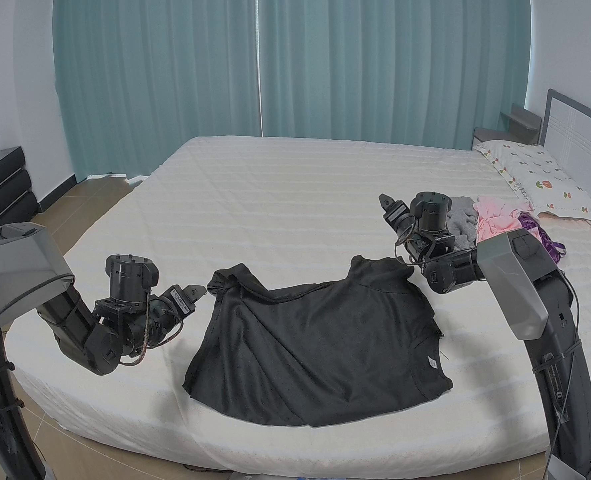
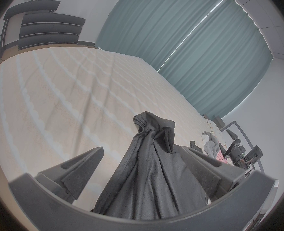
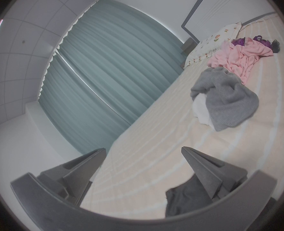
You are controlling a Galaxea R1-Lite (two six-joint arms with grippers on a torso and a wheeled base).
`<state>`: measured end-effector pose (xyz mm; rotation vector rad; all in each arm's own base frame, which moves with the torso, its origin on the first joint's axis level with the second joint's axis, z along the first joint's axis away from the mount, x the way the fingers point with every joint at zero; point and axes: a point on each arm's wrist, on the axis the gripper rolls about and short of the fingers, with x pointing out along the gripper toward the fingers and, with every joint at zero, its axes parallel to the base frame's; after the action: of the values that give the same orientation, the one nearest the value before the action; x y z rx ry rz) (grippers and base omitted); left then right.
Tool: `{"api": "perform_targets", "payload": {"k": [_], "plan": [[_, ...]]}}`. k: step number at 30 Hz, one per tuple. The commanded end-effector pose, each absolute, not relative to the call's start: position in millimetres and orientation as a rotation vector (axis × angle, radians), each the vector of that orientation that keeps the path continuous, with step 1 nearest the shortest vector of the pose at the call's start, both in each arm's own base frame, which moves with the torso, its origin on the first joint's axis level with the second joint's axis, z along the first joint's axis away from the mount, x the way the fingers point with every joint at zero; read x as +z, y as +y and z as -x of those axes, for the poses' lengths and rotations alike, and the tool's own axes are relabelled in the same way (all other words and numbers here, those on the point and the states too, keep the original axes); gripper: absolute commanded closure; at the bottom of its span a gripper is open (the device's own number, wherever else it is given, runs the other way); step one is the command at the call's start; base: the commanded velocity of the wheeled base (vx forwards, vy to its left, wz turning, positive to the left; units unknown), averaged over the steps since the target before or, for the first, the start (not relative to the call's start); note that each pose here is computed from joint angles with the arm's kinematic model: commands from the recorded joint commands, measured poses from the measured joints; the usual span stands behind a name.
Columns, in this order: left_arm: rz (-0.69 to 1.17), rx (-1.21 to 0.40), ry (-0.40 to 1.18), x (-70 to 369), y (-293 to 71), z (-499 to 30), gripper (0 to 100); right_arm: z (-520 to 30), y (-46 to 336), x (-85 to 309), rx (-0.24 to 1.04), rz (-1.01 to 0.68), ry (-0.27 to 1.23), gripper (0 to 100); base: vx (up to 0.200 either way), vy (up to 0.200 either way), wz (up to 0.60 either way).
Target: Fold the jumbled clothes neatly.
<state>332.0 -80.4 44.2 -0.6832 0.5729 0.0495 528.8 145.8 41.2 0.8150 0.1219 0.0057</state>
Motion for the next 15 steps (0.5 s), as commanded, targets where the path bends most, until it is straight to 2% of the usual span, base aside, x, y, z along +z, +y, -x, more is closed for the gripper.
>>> {"api": "perform_targets", "payload": {"k": [1, 7, 15], "plan": [[0.679, 0.046, 0.577, 43, -82, -332, 0, -499, 124, 28, 0.004, -0.744, 0.291, 0, 0.000, 0.000, 0.00], [0.667, 0.048, 0.589, 36, -82, -337, 0, -461, 107, 28, -0.012, -0.726, 0.374, 0, 0.000, 0.000, 0.00], [0.592, 0.044, 0.634, 13, -86, -346, 0, -394, 79, 36, 0.048, -0.661, 0.455, 0, 0.000, 0.000, 0.00]]}}
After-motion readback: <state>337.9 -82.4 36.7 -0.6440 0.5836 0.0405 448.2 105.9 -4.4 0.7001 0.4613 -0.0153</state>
